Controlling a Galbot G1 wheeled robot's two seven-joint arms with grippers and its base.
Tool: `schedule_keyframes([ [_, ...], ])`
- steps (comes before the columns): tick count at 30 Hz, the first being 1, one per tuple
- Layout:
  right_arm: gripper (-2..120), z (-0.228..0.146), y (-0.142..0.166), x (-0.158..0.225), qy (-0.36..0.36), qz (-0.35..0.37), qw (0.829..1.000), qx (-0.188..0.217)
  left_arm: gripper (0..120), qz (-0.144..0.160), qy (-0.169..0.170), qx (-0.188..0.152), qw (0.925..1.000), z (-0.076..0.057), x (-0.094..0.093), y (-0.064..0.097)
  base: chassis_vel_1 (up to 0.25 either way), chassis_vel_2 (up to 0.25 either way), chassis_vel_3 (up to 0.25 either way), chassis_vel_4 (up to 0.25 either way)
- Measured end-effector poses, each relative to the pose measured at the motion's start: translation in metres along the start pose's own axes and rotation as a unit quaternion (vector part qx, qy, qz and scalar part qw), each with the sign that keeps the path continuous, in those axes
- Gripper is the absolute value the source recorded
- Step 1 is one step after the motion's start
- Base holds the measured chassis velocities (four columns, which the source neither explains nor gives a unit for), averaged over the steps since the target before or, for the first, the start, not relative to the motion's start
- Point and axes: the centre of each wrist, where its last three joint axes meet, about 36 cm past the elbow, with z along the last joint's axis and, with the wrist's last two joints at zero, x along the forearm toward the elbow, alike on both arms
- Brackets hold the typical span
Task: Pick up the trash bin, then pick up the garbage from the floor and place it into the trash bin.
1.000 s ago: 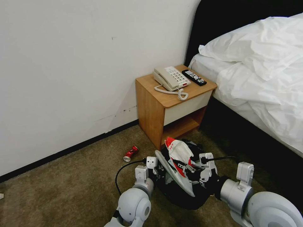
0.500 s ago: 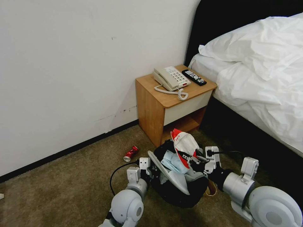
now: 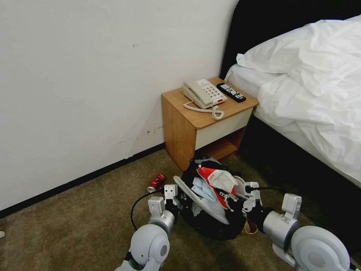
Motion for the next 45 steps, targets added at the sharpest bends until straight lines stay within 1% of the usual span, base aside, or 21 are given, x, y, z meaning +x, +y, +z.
schedule_keyframes([
  [6, 2, 0.007, 0.002, -0.002, 0.017, 0.0, 1.0, 0.002, 0, -0.001, -0.004, 0.0, 1.0, -0.002, 0.0, 0.002, 0.0, 0.0, 0.0, 0.0],
  [15, 2, 0.015, 0.002, -0.006, 0.033, 0.007, 0.999, -0.001, 0, 0.007, -0.008, -0.001, 1.0, -0.005, 0.001, 0.002, 0.0, 0.0, 0.0, 0.0],
  [30, 2, 0.014, -0.002, -0.008, 0.038, 0.016, 0.999, 0.002, 0, 0.008, -0.01, 0.001, 0.9999, -0.006, 0.001, 0.001, 0.0, 0.0, 0.0, 0.0],
  [34, 5, 0.013, -0.002, -0.009, 0.034, 0.016, 0.999, 0.005, 0, 0.008, -0.009, 0.001, 0.9999, -0.005, 0.0, 0.001, 0.0, 0.0, 0.0, 0.0],
  [35, 13, 0.011, -0.002, -0.008, 0.031, 0.015, 0.999, 0.007, 0, 0.007, -0.008, 0.001, 0.9999, -0.005, -0.001, 0.001, 0.0, 0.0, 0.0, 0.0],
  [36, 13, 0.011, -0.002, -0.008, 0.031, 0.015, 0.999, 0.007, 0, 0.007, -0.008, 0.001, 0.9999, -0.005, -0.001, 0.001, 0.0, 0.0, 0.0, 0.0],
  [37, 18, 0.009, -0.001, -0.008, 0.028, 0.014, 0.999, 0.009, 0, 0.007, -0.008, 0.002, 0.9999, -0.004, -0.001, 0.001, 0.0, 0.0, 0.0, 0.0],
  [38, 18, 0.009, -0.001, -0.008, 0.028, 0.014, 0.999, 0.009, 0, 0.007, -0.008, 0.002, 0.9999, -0.004, -0.001, 0.001, 0.0, 0.0, 0.0, 0.0],
  [39, 25, 0.006, -0.001, -0.007, 0.024, 0.013, 1.0, 0.012, 0, 0.005, -0.009, 0.001, 0.9999, -0.005, -0.002, 0.002, 0.0, 0.0, 0.0, 0.0],
  [40, 25, 0.006, -0.001, -0.007, 0.024, 0.013, 1.0, 0.012, 0, 0.005, -0.009, 0.001, 0.9999, -0.005, -0.002, 0.002, 0.0, 0.0, 0.0, 0.0],
  [42, 38, 0.0, 0.0, -0.003, 0.017, 0.013, 1.0, 0.021, 0, 0.002, -0.01, -0.002, 0.9999, -0.005, -0.004, 0.003, 0.0, 0.0, 0.0, 0.0],
  [43, 38, 0.0, 0.0, -0.003, 0.017, 0.013, 1.0, 0.021, 0, 0.002, -0.01, -0.002, 0.9999, -0.005, -0.004, 0.003, 0.0, 0.0, 0.0, 0.0],
  [45, 48, -0.005, 0.001, -0.001, 0.012, 0.01, 1.0, 0.024, 0, -0.001, -0.01, -0.003, 0.9999, -0.005, -0.005, 0.005, 0.0, 0.0, 0.0, 0.0],
])
